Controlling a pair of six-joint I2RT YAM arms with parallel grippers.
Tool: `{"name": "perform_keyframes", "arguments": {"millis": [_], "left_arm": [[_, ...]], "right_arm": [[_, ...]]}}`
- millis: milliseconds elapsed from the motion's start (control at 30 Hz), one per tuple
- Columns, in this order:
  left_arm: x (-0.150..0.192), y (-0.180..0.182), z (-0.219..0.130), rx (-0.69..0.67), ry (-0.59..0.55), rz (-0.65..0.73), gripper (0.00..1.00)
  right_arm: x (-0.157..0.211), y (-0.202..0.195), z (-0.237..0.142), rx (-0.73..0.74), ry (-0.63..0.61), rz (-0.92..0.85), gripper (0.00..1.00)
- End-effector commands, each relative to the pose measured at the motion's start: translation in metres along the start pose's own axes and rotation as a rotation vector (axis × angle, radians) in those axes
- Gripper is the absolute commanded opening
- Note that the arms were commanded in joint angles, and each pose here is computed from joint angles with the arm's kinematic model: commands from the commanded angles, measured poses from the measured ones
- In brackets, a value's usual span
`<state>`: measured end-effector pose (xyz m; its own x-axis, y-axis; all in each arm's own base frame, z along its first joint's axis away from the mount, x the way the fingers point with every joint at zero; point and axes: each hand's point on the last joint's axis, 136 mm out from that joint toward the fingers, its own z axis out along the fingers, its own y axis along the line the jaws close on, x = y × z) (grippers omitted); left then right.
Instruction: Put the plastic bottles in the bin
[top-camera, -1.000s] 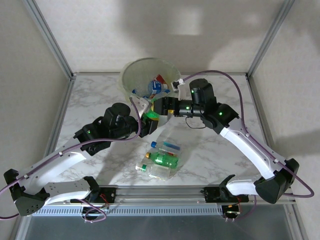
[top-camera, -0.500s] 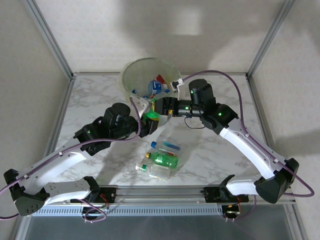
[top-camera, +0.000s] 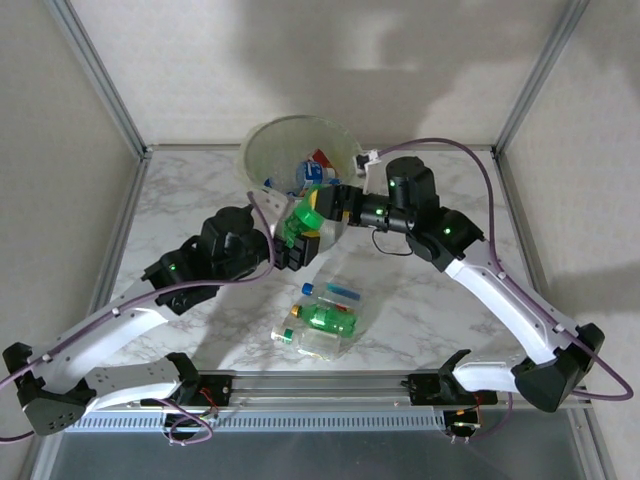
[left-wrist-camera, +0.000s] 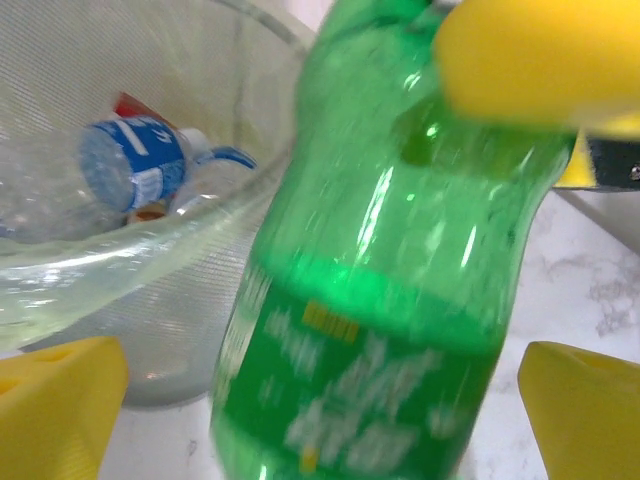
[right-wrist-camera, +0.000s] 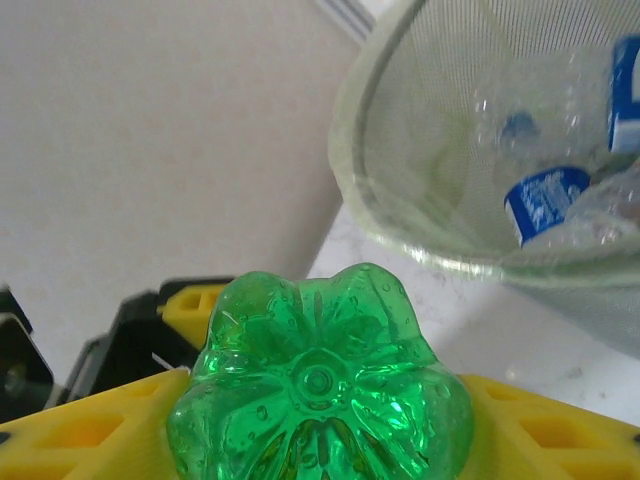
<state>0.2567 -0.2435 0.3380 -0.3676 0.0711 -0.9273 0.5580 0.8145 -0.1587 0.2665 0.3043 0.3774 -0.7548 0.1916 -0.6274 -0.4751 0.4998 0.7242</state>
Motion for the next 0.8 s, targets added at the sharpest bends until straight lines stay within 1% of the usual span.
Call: {"name": "perform_keyframes", "arguments": {"millis": [0, 67, 167, 233, 300, 400, 533, 667, 700, 733, 767], "left_arm": [[-0.042, 0.022, -0.028, -0.076, -0.189, -0.128, 0.99], [-0.057, 0.036, -0.041, -0.1, -0.254, -0.215, 0.99], [-0.061, 0.057, -0.05, -0.149, -0.294, -0.323, 0.99], [-0.052, 0.071, -0.05, -0.178, -0.294, -0.388, 0.99], [-0.035, 0.083, -0.047, -0.199, -0.278, -0.455, 1.0], [-0.008, 0.088, -0.041, -0.19, -0.249, -0.532, 0.99], [0.02, 0.085, -0.032, -0.156, -0.208, -0.586, 0.95], [0.036, 0.087, -0.027, -0.163, -0.173, -0.588, 0.93], [0.039, 0.088, -0.027, -0.174, -0.166, -0.581, 0.92], [0.041, 0.089, -0.027, -0.183, -0.16, -0.571, 0.92], [0.042, 0.09, -0.027, -0.191, -0.154, -0.562, 0.92]], "right_arm": [[-0.064, 0.017, -0.024, -0.06, -0.246, 0.053, 0.66], [-0.089, 0.016, -0.026, -0.093, -0.322, 0.098, 0.67], [-0.118, 0.006, -0.017, -0.101, -0.394, 0.173, 0.66], [-0.132, -0.004, -0.007, -0.103, -0.431, 0.224, 0.66], [-0.142, -0.009, 0.005, -0.139, -0.44, 0.27, 0.66], [-0.152, -0.026, 0.028, -0.127, -0.449, 0.333, 0.65], [-0.157, -0.049, 0.055, -0.082, -0.448, 0.395, 0.65], [-0.157, -0.071, 0.078, -0.017, -0.427, 0.44, 0.65], [-0.156, -0.076, 0.084, 0.0, -0.414, 0.45, 0.66], [-0.156, -0.08, 0.089, 0.012, -0.404, 0.455, 0.7], [-0.156, -0.083, 0.093, 0.024, -0.392, 0.457, 0.76]]}}
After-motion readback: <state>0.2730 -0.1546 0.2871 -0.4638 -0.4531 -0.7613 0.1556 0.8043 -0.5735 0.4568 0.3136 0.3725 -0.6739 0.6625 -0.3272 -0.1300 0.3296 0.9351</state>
